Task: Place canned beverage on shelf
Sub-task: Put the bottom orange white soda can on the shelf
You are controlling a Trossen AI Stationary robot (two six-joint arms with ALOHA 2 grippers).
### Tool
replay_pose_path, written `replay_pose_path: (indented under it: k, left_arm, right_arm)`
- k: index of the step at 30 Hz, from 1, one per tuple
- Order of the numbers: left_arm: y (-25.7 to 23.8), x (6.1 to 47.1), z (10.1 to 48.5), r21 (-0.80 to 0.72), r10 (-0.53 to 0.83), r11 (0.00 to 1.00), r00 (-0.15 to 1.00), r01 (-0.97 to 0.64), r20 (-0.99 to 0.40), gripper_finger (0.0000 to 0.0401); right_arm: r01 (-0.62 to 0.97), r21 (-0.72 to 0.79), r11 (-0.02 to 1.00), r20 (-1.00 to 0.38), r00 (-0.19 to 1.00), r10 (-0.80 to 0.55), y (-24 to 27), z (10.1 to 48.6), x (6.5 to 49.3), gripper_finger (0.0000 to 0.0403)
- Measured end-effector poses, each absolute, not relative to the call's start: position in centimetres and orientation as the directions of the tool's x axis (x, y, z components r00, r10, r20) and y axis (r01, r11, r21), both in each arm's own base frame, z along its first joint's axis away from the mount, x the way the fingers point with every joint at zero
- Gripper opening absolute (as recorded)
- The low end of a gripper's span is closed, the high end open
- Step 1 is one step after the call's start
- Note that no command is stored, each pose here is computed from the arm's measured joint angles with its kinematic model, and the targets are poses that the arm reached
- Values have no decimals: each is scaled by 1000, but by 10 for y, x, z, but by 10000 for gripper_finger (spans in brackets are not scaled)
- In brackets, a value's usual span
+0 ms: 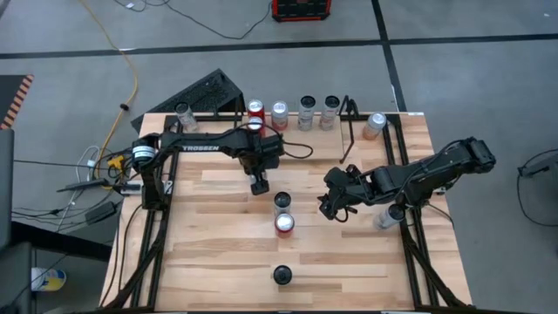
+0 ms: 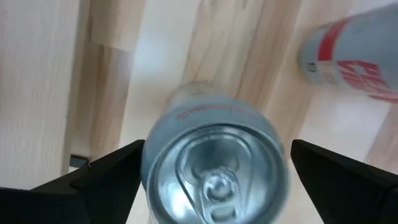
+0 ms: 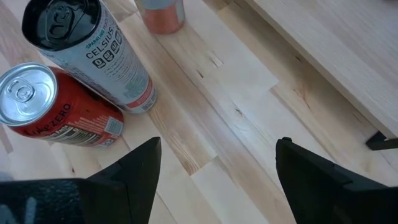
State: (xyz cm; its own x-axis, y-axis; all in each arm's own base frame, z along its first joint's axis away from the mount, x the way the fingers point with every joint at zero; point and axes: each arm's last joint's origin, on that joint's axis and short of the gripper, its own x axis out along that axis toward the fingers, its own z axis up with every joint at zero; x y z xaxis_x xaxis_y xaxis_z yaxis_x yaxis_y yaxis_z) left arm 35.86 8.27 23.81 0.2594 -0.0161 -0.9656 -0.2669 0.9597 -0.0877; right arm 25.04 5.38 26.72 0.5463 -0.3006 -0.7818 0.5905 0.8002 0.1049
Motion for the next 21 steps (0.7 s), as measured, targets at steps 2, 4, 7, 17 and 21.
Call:
replay_pose_path:
  k: [2,4,7,17,21]
  left_arm:
    - [83,360,245,-84,-16,966,266,-245,-964,386]
    - [84,362,252,-74,-6,970,283,-231,-959,386]
    - [84,364,266,-57,4,979,298,-196,-955,387]
    - [73,362,267,-12,-26,998,261,54,-965,387]
    - [70,362,257,20,0,997,248,78,-969,387]
  right_arm:
    - [591,105,800,-782,547,-301,54,267,250,291]
    - [591,105,800,-782,547,-301,54,267,250,291]
    - [592,107,799,-782,547,-301,54,267,250,291]
    - [596,111,795,-781,547,-301,54,267,250,291]
    - [596,111,795,-782,547,-301,54,267,251,291]
